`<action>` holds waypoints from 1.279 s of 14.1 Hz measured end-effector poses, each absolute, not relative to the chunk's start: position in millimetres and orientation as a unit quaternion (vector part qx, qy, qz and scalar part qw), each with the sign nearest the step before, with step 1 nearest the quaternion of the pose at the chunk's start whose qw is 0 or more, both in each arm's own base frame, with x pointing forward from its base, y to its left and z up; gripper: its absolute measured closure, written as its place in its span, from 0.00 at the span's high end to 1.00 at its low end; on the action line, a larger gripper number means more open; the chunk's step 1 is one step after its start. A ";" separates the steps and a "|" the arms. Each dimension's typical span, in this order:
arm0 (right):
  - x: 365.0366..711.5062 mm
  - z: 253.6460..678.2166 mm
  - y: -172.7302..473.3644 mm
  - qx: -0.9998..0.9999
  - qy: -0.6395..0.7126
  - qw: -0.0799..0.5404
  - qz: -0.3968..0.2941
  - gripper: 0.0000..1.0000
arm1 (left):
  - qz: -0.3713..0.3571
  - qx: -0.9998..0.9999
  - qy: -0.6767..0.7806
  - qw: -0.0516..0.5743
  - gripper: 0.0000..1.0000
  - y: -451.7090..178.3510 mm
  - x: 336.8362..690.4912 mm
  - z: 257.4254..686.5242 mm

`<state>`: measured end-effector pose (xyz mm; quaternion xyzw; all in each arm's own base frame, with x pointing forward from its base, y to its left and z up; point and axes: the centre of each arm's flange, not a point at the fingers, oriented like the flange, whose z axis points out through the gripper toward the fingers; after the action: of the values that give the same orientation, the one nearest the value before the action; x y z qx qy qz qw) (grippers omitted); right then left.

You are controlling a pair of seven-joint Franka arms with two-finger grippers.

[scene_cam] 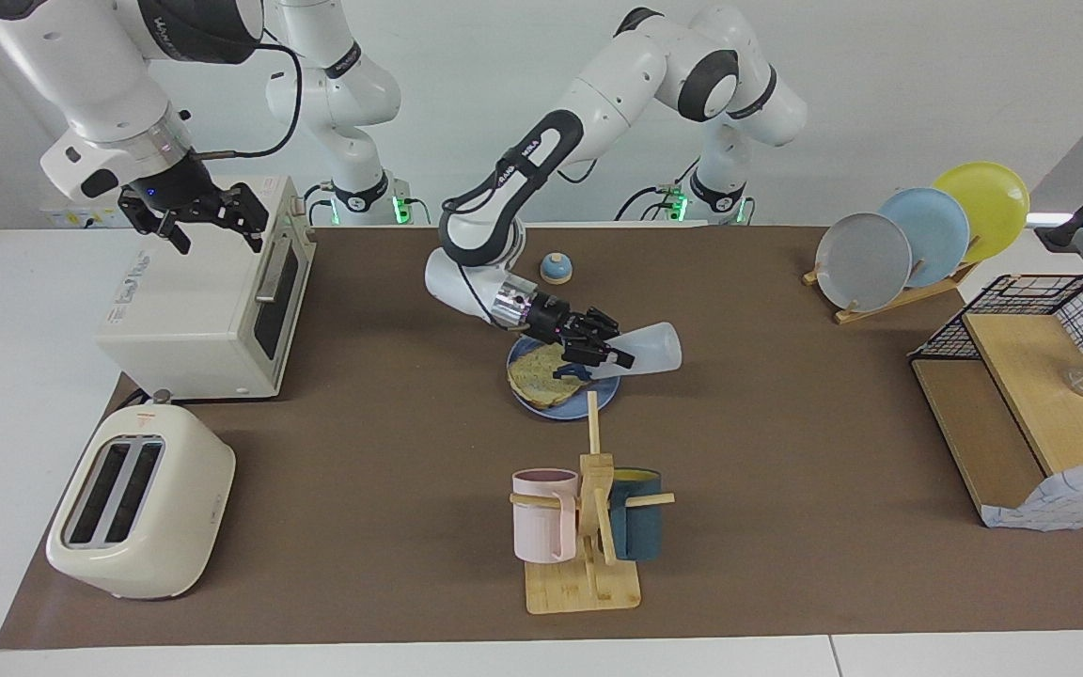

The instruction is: Put bread on plate and add seasoning

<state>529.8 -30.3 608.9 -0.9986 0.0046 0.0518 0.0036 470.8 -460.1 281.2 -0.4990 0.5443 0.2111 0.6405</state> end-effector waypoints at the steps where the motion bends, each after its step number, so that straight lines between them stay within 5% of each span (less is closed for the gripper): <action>1: 529.8 608.9 -30.2 -0.999 0.005 0.004 0.052 1.00 | 0.216 -0.505 0.540 0.637 0.42 -448.8 482.9 280.8; 4: 529.8 608.9 -30.2 -0.999 0.005 0.004 0.052 1.00 | 0.216 -0.509 0.542 0.633 0.42 -444.2 489.0 280.0; 11: 529.8 608.9 -30.2 -0.999 0.005 0.004 0.052 1.00 | 0.197 -0.497 0.562 0.631 0.42 -500.7 416.0 288.2; 15: 529.8 608.8 -30.2 -0.999 0.005 0.004 0.052 1.00 | 0.180 -0.612 0.529 0.560 0.42 -453.4 455.2 393.5; 18: 529.8 608.8 -30.1 -0.999 0.005 0.004 0.052 1.00 | 0.140 -0.724 0.504 0.449 0.42 -384.0 493.1 487.0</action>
<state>529.8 -30.1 608.8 -0.9986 0.0045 0.0518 0.0036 493.1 -384.0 487.0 -0.7241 0.5042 0.1397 0.4493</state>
